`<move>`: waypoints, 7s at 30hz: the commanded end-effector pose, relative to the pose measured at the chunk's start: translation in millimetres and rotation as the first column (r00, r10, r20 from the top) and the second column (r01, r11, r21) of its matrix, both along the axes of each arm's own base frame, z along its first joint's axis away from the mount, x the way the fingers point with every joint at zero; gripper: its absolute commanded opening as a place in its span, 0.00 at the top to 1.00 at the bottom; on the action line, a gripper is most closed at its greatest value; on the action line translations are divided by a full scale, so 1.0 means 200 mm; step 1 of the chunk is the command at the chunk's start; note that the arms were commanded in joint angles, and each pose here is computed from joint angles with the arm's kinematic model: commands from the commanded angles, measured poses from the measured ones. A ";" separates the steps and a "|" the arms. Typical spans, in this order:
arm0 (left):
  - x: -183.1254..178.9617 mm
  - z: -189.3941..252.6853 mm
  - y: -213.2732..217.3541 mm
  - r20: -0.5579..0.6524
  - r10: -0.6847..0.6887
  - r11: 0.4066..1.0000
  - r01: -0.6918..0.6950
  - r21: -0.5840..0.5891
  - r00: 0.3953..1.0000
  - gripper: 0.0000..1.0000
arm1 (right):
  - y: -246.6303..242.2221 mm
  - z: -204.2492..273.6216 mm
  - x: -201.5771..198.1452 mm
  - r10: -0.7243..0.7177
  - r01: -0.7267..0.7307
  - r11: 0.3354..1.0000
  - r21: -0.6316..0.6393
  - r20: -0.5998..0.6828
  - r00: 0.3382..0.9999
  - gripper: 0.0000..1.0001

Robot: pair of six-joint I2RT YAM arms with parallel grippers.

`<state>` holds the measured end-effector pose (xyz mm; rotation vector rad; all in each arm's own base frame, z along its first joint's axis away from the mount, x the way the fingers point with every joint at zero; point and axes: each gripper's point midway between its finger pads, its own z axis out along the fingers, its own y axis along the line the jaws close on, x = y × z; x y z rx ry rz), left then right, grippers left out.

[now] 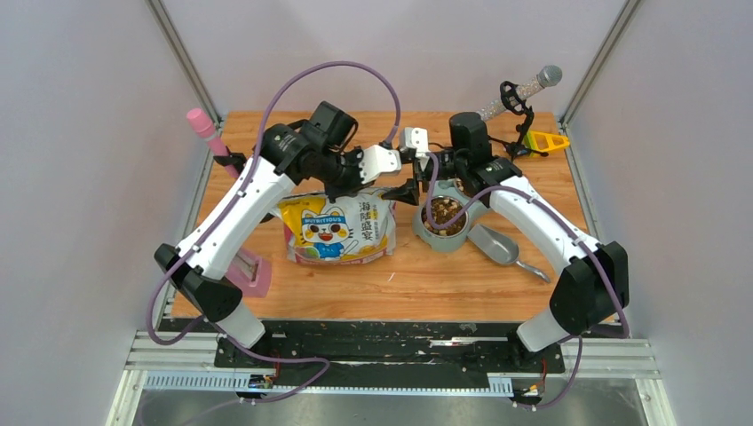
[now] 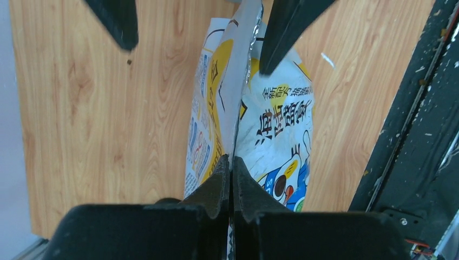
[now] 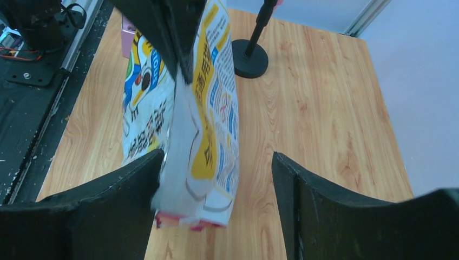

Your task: Serve the pet food

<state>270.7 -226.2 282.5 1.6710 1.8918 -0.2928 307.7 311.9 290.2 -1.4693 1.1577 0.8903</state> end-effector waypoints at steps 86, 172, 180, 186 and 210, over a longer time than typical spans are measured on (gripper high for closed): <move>0.15 0.01 0.65 0.405 0.135 0.896 -0.286 0.341 0.904 0.96 | -0.11 0.13 -0.14 -0.003 0.007 0.997 -0.071 0.057 0.998 1.00; 0.13 -0.12 0.98 0.285 0.154 0.905 -0.251 0.344 0.946 1.00 | -0.19 0.12 -0.18 -0.136 0.153 0.966 -0.209 0.094 0.986 1.00; 0.15 0.08 0.77 0.333 0.173 0.973 -0.213 0.087 0.927 0.03 | -0.17 0.13 -0.16 -0.144 0.158 0.968 -0.196 0.081 0.986 0.71; 0.00 0.70 0.36 0.368 0.229 0.906 -0.058 -0.420 0.901 0.00 | -0.10 0.34 -0.17 -0.122 0.128 0.989 -0.068 0.092 0.988 0.09; 0.30 0.29 0.88 -0.186 0.982 -0.135 -0.817 -0.561 -0.034 0.00 | -1.59 -0.14 0.16 -0.745 0.944 -0.306 -0.125 -0.586 -0.319 0.00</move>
